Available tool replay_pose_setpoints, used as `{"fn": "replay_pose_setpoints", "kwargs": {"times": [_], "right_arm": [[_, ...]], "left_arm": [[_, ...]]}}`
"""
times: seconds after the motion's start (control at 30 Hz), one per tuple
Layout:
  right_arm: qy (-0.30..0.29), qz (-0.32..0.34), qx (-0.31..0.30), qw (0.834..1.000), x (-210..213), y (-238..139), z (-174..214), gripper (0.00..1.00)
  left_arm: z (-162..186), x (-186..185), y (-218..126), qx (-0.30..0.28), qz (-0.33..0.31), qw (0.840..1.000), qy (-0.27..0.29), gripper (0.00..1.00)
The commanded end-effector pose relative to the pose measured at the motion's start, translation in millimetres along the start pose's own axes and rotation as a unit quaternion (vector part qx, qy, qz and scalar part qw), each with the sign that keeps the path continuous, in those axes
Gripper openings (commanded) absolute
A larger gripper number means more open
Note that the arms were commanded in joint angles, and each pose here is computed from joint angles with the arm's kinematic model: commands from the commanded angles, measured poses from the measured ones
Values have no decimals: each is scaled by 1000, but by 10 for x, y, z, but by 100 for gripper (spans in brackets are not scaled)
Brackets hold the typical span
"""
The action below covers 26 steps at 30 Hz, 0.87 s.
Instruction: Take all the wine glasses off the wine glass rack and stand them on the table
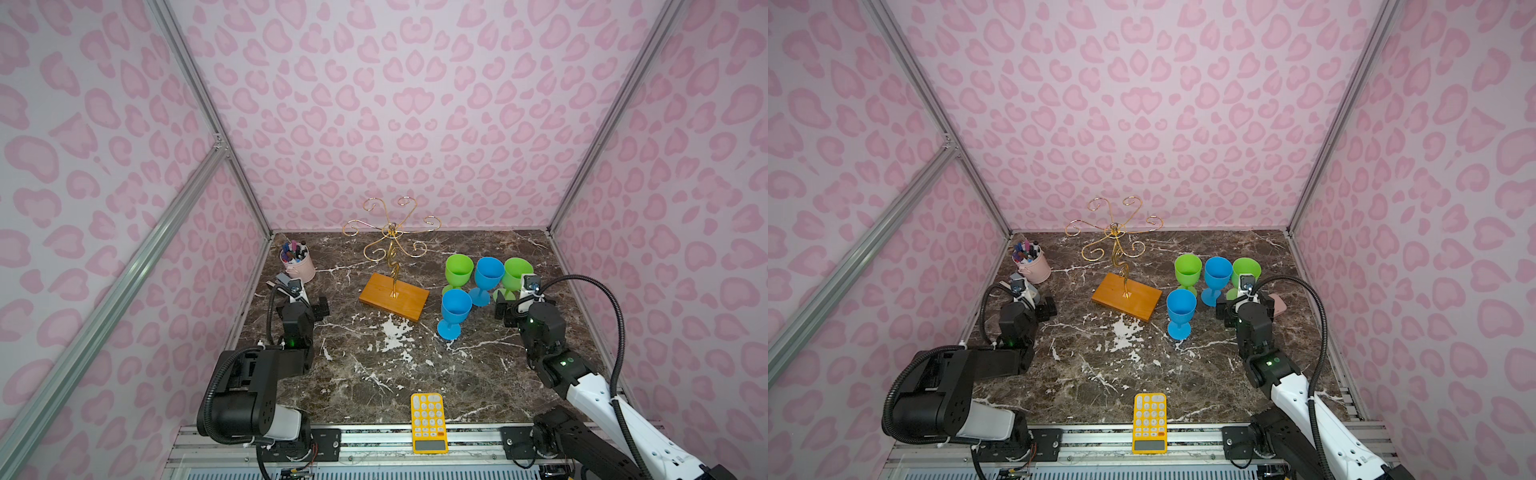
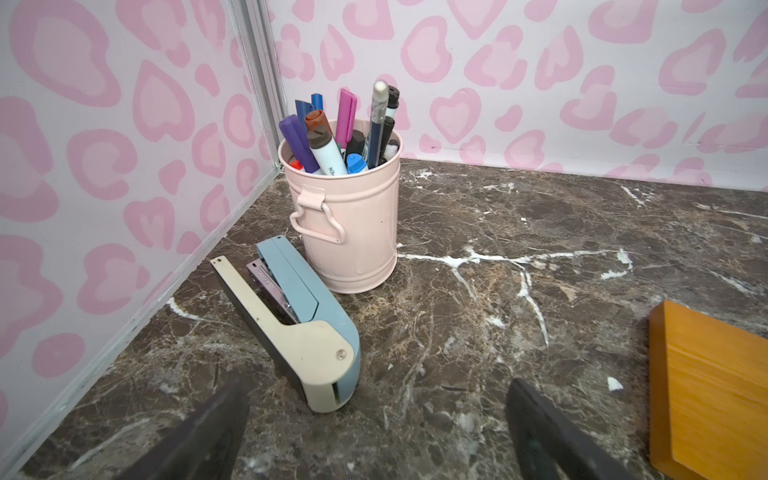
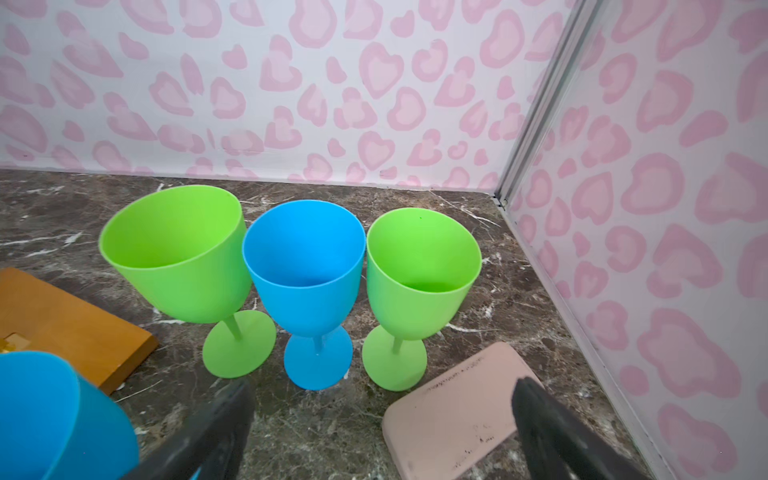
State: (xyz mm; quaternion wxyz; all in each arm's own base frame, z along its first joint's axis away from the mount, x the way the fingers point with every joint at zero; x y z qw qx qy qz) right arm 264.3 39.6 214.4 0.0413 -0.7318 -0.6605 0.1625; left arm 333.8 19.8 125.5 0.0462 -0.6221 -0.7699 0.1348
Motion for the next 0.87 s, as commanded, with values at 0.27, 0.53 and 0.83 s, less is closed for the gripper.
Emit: {"fn": "replay_pose_setpoints", "kwargs": {"times": [0.27,0.53,0.83], "right_arm": [[-21,37,-34,998,-81,201,244,99],[-33,36,-40,998,-116,373,459,99],[-34,22,-49,998,-102,431,527,99]], "left_arm": [[-55,-17,15,-10,5,1000,-4,97],[-55,-15,15,-10,5,1000,-4,97],[-56,-15,15,-10,5,1000,-4,97]]}}
Point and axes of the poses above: each gripper's point midway between its finger pads, its own y axis out along the fingers, its own x axis along the line the jaws close on, z = x × y, the point moved 5 cm from there along -y, back along the fingers, and after that the axes turned 6 degrees about -y, right-handed, at the moved point
